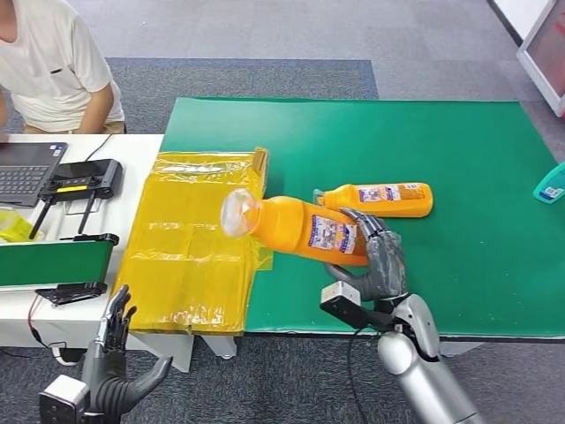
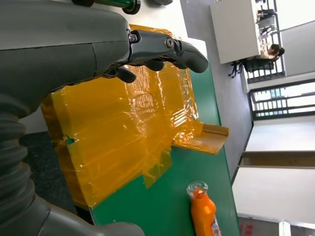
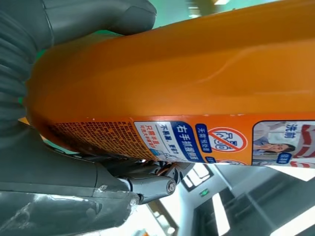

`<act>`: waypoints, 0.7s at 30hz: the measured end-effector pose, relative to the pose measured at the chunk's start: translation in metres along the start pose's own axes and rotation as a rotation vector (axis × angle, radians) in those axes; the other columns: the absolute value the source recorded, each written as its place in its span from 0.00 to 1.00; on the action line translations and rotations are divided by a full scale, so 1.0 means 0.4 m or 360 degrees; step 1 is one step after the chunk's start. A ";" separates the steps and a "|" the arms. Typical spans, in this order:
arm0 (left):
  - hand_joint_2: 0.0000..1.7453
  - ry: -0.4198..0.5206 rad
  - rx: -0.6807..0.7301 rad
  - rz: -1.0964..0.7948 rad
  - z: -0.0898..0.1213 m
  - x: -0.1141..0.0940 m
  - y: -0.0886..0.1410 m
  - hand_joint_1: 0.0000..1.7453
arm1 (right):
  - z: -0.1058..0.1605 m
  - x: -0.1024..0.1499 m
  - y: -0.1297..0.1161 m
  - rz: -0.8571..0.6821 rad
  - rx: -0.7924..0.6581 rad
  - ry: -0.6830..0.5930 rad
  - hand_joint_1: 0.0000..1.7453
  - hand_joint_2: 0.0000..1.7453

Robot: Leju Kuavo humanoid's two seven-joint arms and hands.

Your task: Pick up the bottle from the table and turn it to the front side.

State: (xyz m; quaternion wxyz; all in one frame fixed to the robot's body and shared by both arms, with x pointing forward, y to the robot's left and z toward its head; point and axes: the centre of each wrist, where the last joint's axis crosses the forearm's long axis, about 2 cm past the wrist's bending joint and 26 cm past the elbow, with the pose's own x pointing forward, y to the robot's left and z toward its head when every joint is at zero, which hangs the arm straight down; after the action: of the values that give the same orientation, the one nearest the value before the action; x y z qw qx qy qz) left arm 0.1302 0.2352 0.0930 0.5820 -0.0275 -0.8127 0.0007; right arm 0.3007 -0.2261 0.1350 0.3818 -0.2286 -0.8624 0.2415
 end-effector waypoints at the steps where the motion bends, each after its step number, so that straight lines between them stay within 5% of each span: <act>1: 1.00 -0.0009 0.0002 0.0001 -0.005 0.004 -0.009 0.00 | 0.004 0.023 0.010 -0.0067 -0.0049 -0.0010 1.00 1.00; 10: 1.00 -0.0152 -0.0038 0.0094 -0.059 0.046 -0.096 0.00 | 0.043 0.172 0.110 -0.0383 -0.0228 -0.0095 1.00 1.00; 21: 1.00 -0.0277 -0.0387 0.0373 -0.140 0.066 -0.181 0.00 | 0.081 0.263 0.263 -0.0469 0.0110 -0.0293 1.00 1.00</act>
State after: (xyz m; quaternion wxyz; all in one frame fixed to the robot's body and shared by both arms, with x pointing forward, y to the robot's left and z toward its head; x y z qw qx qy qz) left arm 0.1716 0.1624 0.1385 0.4978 -0.1919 -0.8454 -0.0273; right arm 0.2343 -0.0912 0.1113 0.3402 -0.0635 -0.9090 0.2324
